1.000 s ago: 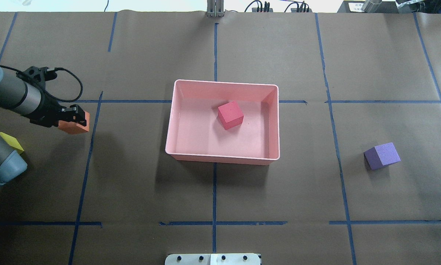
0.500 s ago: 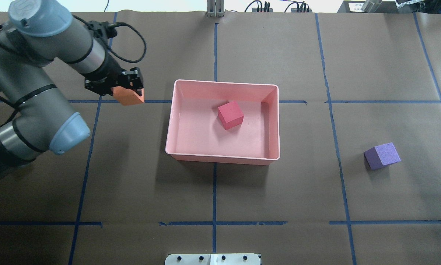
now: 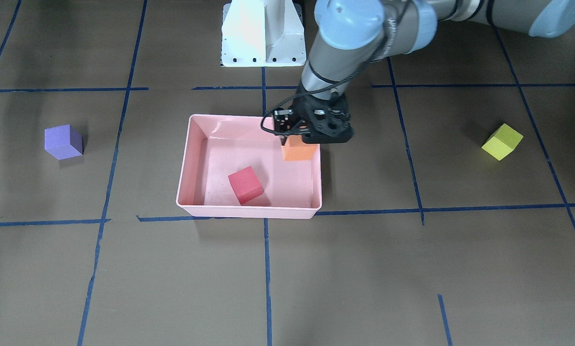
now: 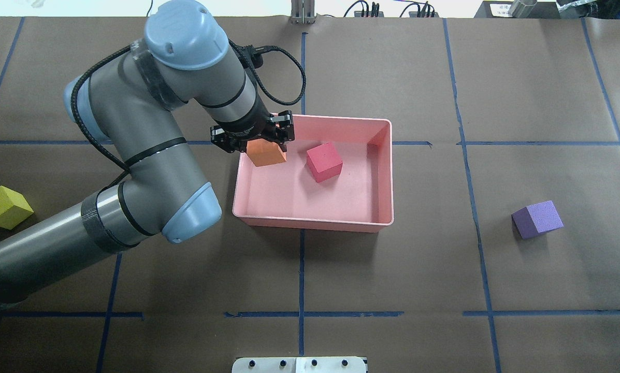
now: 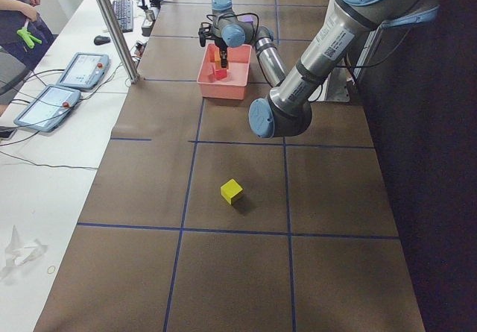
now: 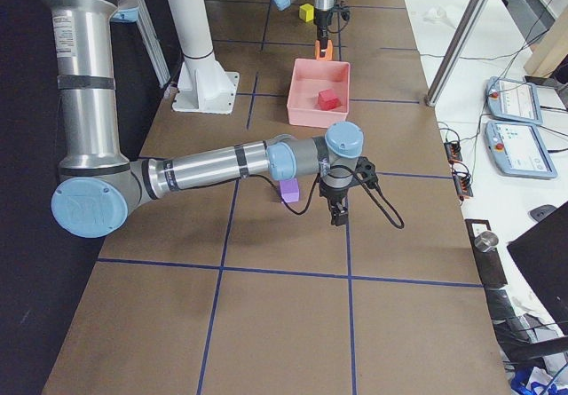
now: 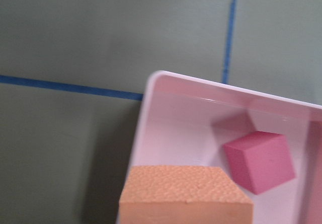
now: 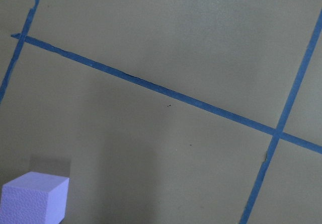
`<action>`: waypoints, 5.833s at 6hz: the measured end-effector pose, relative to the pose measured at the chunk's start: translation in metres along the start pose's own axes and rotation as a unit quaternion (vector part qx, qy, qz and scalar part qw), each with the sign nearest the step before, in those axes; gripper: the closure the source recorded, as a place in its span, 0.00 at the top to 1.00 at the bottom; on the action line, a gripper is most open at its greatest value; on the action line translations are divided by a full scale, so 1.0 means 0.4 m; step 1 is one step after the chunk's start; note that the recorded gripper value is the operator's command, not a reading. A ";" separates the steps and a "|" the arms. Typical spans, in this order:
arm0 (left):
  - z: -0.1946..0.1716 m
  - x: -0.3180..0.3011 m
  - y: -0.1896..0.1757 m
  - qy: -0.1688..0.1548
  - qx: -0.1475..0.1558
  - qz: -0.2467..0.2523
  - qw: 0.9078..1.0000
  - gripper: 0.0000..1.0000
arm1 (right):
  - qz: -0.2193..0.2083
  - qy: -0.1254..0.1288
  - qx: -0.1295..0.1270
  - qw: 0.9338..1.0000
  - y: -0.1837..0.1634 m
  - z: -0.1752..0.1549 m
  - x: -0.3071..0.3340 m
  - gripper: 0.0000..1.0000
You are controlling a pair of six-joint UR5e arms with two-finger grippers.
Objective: Place blocks into pink bin with both arms
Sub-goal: 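Carry the orange cube with the left gripper into the bin and release, then grasp the purple cube with the right gripper while the left gripper hovers over the bin, then drop the purple cube into the bin with the right gripper while the left withdraws, then raise the right gripper away while the left gripper grasps the yellow-green cube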
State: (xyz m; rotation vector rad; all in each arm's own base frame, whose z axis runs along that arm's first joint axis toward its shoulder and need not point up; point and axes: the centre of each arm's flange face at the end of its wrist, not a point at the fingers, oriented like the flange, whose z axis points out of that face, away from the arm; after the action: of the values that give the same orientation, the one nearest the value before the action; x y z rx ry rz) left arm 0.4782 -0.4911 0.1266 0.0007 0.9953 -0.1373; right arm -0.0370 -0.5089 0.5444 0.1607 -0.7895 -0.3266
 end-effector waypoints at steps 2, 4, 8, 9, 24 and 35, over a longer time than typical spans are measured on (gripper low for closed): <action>0.014 0.011 0.015 -0.003 0.001 0.001 1.000 1.00 | 0.033 -0.015 0.034 0.999 0.010 0.096 -0.128 1.00; 0.022 0.003 0.014 -0.006 0.001 0.000 1.000 1.00 | 0.064 -0.026 0.064 0.996 0.075 0.219 -0.259 1.00; 0.031 -0.011 0.013 -0.009 0.000 -0.002 1.000 1.00 | 0.083 -0.015 0.057 0.995 0.108 0.325 -0.423 1.00; 0.031 -0.012 0.013 -0.009 0.000 -0.002 1.000 1.00 | 0.079 -0.008 0.048 0.996 0.124 0.352 -0.434 1.00; -0.185 -0.977 -0.206 -0.088 -0.024 0.276 0.957 1.00 | 0.289 0.006 0.018 0.957 -0.351 0.051 -1.314 1.00; 0.022 -1.481 -0.005 -0.059 -0.004 0.361 0.931 1.00 | 0.195 0.019 0.028 0.980 -0.219 -0.003 -1.068 1.00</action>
State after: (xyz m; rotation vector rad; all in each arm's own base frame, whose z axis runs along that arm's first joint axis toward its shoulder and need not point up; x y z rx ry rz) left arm 0.1678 -0.4257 0.6268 0.3457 0.8205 0.5389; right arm -0.3368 -0.4428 0.2348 0.0617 -0.7735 0.0698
